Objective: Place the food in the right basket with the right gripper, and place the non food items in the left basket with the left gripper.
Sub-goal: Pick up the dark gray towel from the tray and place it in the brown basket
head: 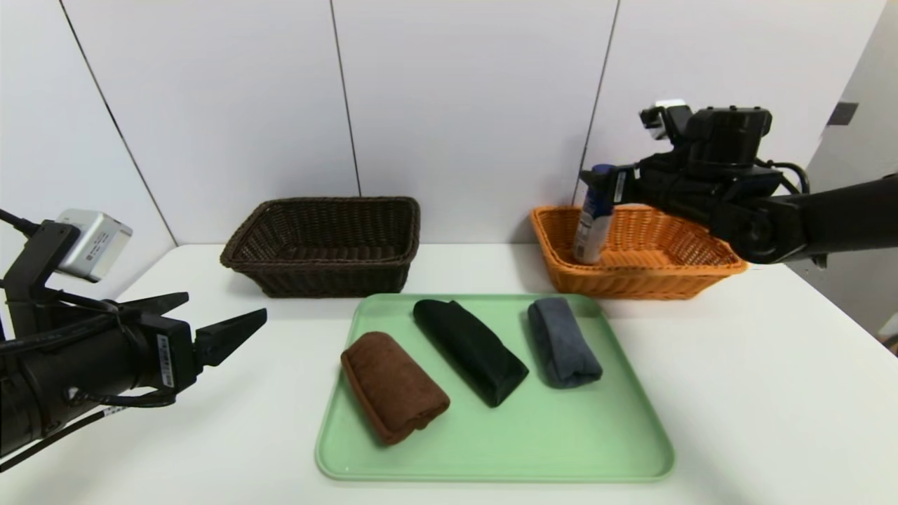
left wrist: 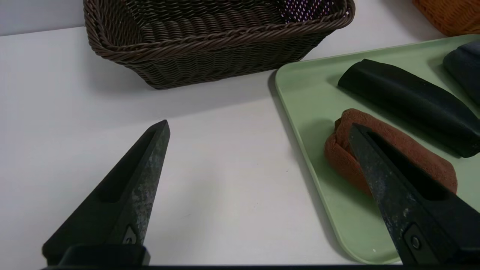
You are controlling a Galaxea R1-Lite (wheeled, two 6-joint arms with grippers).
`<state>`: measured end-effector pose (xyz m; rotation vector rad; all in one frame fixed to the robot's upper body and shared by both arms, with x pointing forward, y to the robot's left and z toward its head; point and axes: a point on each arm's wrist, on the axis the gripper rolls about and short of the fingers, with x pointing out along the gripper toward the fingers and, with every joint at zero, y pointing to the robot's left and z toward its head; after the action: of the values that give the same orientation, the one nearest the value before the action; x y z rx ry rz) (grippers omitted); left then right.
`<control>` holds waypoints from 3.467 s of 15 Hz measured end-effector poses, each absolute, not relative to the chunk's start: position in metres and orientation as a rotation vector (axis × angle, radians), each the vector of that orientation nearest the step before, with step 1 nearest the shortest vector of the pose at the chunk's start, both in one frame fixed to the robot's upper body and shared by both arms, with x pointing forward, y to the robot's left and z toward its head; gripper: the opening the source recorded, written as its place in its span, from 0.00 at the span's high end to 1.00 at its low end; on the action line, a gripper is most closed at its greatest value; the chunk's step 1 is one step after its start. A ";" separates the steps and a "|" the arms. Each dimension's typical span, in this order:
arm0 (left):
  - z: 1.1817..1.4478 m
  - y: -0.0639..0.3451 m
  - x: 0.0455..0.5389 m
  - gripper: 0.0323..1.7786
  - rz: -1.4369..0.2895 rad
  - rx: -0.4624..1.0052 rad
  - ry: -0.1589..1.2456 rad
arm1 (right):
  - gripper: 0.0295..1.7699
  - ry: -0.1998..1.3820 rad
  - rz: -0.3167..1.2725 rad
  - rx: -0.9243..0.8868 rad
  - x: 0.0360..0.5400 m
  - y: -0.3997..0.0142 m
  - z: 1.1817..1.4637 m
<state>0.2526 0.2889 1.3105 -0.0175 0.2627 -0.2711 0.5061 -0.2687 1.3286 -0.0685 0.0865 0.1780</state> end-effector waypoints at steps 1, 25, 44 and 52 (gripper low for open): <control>1.312 0.289 0.253 0.05 -0.269 -0.028 0.263 | 0.08 0.083 0.180 -0.069 0.498 -0.269 1.340; 1.380 0.276 0.219 0.05 -0.368 0.009 0.620 | 0.04 0.913 0.198 0.090 0.336 -0.183 1.421; 1.376 0.276 0.208 0.05 -0.403 0.018 0.620 | 0.04 1.132 -0.012 -0.045 0.412 -0.124 1.302; 1.376 0.276 0.208 0.05 -0.404 0.018 0.615 | 0.04 1.162 -0.030 -0.061 0.422 -0.117 1.282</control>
<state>0.2076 0.2761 1.3761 0.0184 0.6154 -0.4038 0.4216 -0.1173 1.2817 -0.0611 1.1618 -0.0304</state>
